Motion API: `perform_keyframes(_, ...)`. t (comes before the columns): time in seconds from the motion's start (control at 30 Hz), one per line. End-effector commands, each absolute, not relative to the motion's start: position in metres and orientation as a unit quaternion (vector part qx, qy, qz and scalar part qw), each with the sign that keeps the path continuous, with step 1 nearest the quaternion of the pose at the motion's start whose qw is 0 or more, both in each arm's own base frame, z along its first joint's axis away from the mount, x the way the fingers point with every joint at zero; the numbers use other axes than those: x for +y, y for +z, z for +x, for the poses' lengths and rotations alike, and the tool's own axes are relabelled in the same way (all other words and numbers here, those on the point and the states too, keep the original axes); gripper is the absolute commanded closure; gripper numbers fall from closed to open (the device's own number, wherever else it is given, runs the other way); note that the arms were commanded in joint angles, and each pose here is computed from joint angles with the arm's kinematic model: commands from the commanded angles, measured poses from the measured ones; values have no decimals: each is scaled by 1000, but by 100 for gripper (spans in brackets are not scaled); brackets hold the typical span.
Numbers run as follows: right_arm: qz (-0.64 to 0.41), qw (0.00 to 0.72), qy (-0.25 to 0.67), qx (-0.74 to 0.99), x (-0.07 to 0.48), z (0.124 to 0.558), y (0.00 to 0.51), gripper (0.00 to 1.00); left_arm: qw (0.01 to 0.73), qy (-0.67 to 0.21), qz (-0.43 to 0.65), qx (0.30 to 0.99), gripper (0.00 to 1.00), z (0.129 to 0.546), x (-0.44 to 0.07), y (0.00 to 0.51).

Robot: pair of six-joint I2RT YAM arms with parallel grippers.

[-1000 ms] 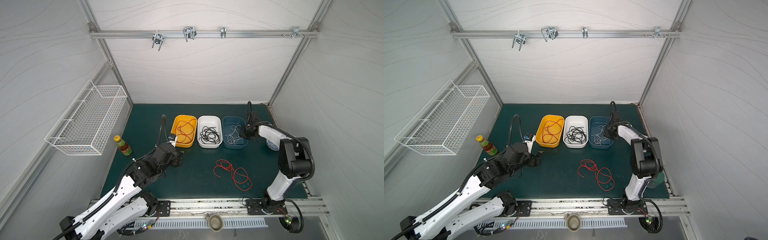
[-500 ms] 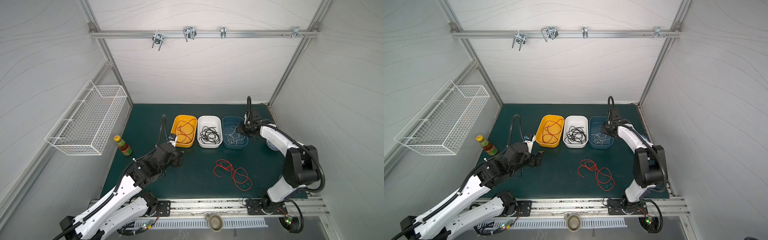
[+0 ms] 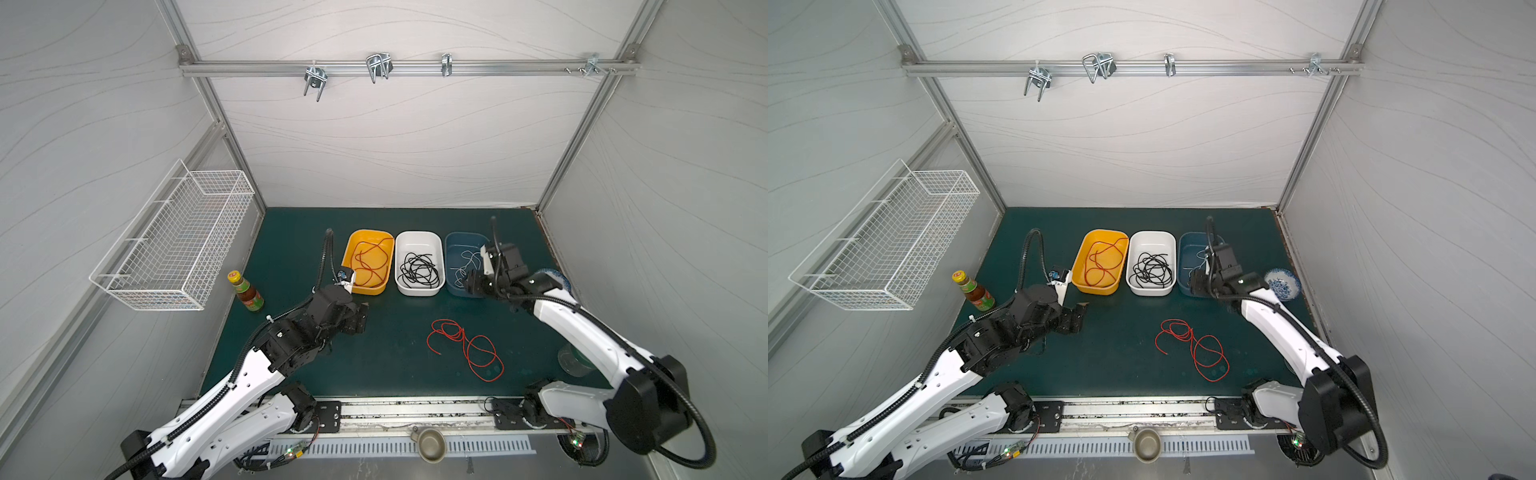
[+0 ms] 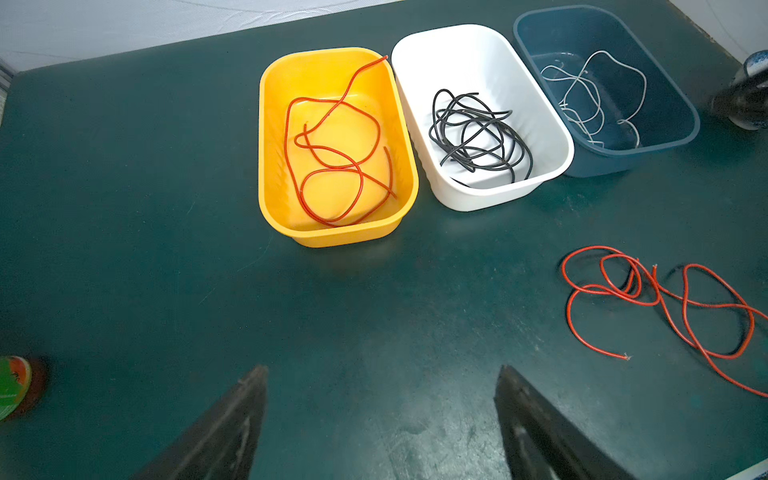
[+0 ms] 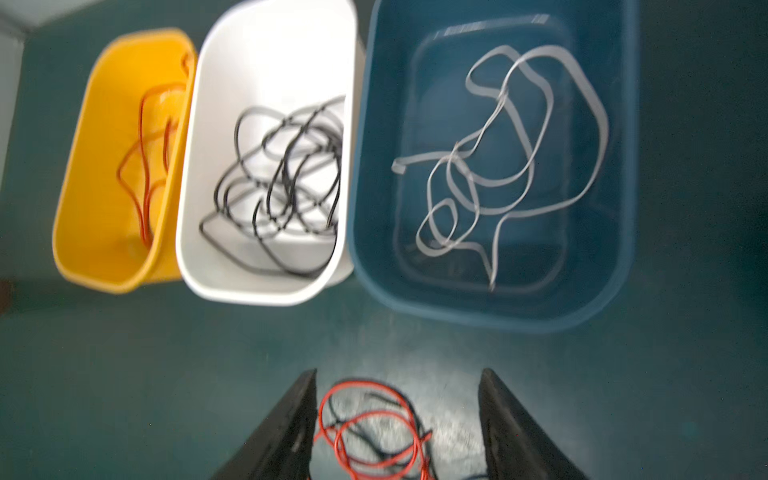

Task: Untangle the cables
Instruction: 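Move the right gripper back down to the red wire pile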

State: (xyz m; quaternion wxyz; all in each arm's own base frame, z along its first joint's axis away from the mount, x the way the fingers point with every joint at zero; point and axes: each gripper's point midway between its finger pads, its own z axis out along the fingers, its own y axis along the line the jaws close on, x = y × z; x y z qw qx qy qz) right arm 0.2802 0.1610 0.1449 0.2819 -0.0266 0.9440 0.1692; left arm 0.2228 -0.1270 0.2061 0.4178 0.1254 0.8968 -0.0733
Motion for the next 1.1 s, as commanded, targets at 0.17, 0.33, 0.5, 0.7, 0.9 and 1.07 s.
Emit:
perform_keyframes(0.17,-38,256,146,955,160,199,99,40,431,-90,125,889,13,225,-133,215)
perform_keyframes(0.33,-17,234,113,965,147,168,71,44,430,-92,126,889,13,225,-134,215)
perform_keyframes(0.5,-11,218,113,969,147,151,54,46,428,-92,127,890,14,225,-133,214)
perform_keyframes(0.7,-7,205,143,968,156,146,42,56,427,-93,127,890,14,225,-134,214)
perform_keyframes(0.9,-14,197,131,971,158,146,34,63,428,-92,127,890,14,225,-133,214)
perform_keyframes(1.07,-16,201,119,972,158,150,29,68,429,-93,127,889,14,225,-134,215)
